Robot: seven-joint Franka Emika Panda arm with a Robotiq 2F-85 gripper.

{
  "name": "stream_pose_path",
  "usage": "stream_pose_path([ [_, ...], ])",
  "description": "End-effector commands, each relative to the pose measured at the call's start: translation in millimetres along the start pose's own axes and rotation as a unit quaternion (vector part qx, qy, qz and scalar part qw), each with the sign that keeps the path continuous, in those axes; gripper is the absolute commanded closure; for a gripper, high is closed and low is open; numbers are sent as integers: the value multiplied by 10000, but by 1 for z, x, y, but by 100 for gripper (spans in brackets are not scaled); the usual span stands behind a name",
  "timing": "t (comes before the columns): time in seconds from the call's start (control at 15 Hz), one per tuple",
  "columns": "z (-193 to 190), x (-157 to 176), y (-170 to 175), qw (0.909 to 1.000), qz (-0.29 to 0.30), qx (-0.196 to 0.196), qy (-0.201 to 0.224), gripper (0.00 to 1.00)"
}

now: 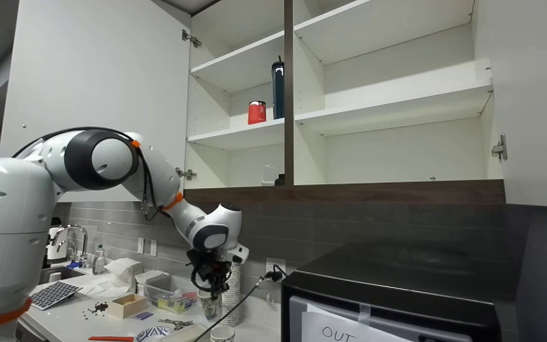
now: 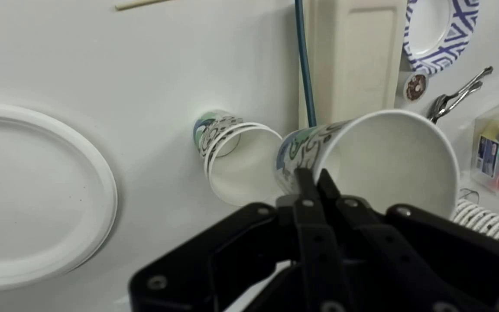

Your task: Move three cups to the left side of the open cabinet

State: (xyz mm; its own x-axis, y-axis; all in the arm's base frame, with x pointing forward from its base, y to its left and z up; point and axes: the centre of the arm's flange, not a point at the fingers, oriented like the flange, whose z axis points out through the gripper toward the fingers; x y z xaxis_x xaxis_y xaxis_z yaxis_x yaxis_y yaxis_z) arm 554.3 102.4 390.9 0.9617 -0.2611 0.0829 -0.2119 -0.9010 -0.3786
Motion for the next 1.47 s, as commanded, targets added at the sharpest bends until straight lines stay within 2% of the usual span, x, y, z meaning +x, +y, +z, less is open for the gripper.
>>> stream_pose_path([
  [0.0, 14, 20, 0, 9993, 331, -171, 80, 99],
  [0.6, 46, 44, 11, 9935, 898, -676, -181, 99],
  [0.67, 50, 46, 11, 9925, 955, -729, -220, 79],
  [0.73, 54, 47, 11, 9918, 991, -754, -292, 70],
  [1.07, 69, 50, 9, 9893, 1116, -825, -459, 34],
  [1.33, 103, 48, 20, 9852, 1335, -940, -517, 3],
  [1.4, 113, 46, 23, 9840, 1376, -973, -582, 0],
])
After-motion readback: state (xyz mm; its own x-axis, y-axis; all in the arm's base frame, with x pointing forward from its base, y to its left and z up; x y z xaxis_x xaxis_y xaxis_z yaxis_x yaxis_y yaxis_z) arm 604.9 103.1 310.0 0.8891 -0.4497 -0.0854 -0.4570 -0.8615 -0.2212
